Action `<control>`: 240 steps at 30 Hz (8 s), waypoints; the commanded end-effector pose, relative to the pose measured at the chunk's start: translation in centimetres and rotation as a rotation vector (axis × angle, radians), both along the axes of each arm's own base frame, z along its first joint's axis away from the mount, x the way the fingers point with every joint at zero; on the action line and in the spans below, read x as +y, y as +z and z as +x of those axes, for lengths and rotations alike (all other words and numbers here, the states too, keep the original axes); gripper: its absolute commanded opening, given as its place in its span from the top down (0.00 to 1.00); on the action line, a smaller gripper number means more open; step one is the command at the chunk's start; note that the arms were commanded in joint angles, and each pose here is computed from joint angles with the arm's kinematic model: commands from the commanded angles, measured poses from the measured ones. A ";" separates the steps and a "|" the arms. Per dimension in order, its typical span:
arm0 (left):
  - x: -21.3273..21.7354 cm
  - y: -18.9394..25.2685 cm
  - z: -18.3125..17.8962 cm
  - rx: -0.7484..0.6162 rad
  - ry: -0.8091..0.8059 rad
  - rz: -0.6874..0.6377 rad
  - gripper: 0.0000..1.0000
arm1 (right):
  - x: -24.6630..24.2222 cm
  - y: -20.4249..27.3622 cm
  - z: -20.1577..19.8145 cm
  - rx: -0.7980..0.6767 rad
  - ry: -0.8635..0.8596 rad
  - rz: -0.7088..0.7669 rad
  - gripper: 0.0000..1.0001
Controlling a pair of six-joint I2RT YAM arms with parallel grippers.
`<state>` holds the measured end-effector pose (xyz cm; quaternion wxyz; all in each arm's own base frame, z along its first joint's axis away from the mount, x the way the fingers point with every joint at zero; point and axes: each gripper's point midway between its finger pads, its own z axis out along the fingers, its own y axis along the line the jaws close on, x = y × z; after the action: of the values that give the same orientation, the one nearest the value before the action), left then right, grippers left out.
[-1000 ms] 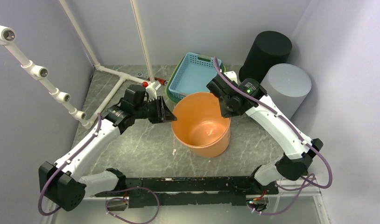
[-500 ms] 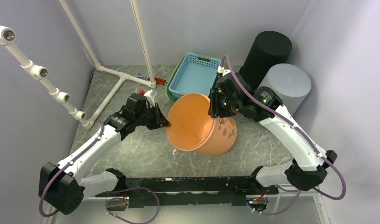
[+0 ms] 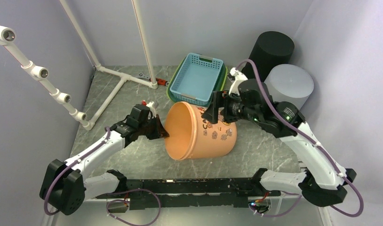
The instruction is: Turn the large container upside down
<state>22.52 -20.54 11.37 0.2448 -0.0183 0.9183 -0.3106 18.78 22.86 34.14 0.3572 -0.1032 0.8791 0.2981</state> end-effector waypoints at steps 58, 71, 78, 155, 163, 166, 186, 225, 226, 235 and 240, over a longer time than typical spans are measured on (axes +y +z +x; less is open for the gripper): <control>12.7 5.0 -3.6 0.117 0.561 0.427 0.16 | -0.9 -15.5 3.1 0.187 -0.124 -0.349 0.19; 4.6 20.0 -1.3 -0.201 0.202 0.005 0.18 | -0.6 -14.5 3.2 0.189 -0.129 -0.333 0.20; 3.3 16.9 -0.5 -0.096 0.160 0.084 0.24 | -0.5 -14.0 3.4 0.179 -0.135 -0.323 0.19; 10.8 9.2 2.2 -0.068 0.205 -0.384 0.97 | 1.2 -2.2 0.7 0.007 -0.016 0.104 0.00; 11.6 7.8 2.1 -0.053 0.276 -0.365 0.97 | 6.2 -4.2 0.7 0.123 0.126 0.203 0.06; 11.8 6.9 2.0 -0.049 0.322 -0.390 0.97 | 7.2 -4.5 0.9 0.143 0.150 0.214 0.08; 10.1 8.6 0.9 -0.082 0.280 -0.569 0.97 | 11.2 -0.3 -0.5 0.090 0.287 0.289 0.17; -0.5 15.6 2.6 -0.179 0.078 -0.672 0.97 | 7.6 5.3 0.2 -0.022 0.114 0.328 0.17; -0.7 15.4 2.6 -0.179 0.076 -0.672 0.97 | 7.5 5.3 0.2 -0.022 0.107 0.323 0.17; -1.5 12.4 2.6 -0.153 0.083 -0.650 0.97 | 8.1 3.9 0.5 0.020 0.113 0.268 0.18; -1.4 10.7 2.6 -0.144 0.096 -0.632 0.97 | 8.4 3.6 0.8 0.022 0.111 0.211 0.18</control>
<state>28.45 -18.68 21.85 0.3501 -0.1968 0.7531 -0.5211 18.68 24.54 30.41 0.2839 -0.0735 0.9182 0.2663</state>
